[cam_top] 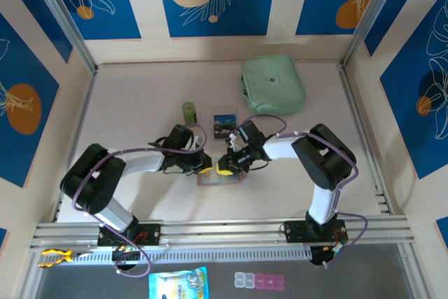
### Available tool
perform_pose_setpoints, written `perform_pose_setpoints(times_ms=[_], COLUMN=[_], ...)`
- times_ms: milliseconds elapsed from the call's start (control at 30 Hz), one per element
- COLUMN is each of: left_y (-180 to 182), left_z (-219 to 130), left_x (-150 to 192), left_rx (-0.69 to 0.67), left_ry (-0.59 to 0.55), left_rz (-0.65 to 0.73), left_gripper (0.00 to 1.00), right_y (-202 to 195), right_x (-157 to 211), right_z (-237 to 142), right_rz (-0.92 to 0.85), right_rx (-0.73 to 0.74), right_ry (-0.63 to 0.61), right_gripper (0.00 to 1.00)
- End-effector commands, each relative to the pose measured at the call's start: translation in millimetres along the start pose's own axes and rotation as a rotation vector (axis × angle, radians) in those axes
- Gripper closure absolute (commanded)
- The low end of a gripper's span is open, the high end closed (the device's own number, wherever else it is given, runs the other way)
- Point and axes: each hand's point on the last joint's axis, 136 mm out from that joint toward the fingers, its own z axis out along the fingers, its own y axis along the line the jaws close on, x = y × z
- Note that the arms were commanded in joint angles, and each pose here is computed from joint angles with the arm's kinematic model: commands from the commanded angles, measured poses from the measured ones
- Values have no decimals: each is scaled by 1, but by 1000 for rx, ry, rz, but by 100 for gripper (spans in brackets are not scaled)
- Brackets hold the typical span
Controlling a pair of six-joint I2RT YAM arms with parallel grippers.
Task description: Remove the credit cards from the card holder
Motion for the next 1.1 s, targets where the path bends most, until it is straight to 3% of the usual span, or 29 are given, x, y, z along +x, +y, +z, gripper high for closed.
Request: perform_pose_setpoints(times_ms=[0,633,900,1067], left_y=[-18,-31,-42,-55], left_z=[-5,-7,-7,-7], left_x=[-3,-5,-7,-8], left_rx=[38,58,66,74], left_ry=[-3,6,8,15], left_rz=[27,40,54,72], left_gripper=[88,84,84,76], right_y=[2,-6,-3,3], right_x=[2,16,16,14], right_z=[-10,-30,-43,-62], right_rz=[-10,-37,-45,-55], right_rx=[85,266,277,273], right_ry=[-16,-42,-84,-143], right_gripper=[86,85,82,82])
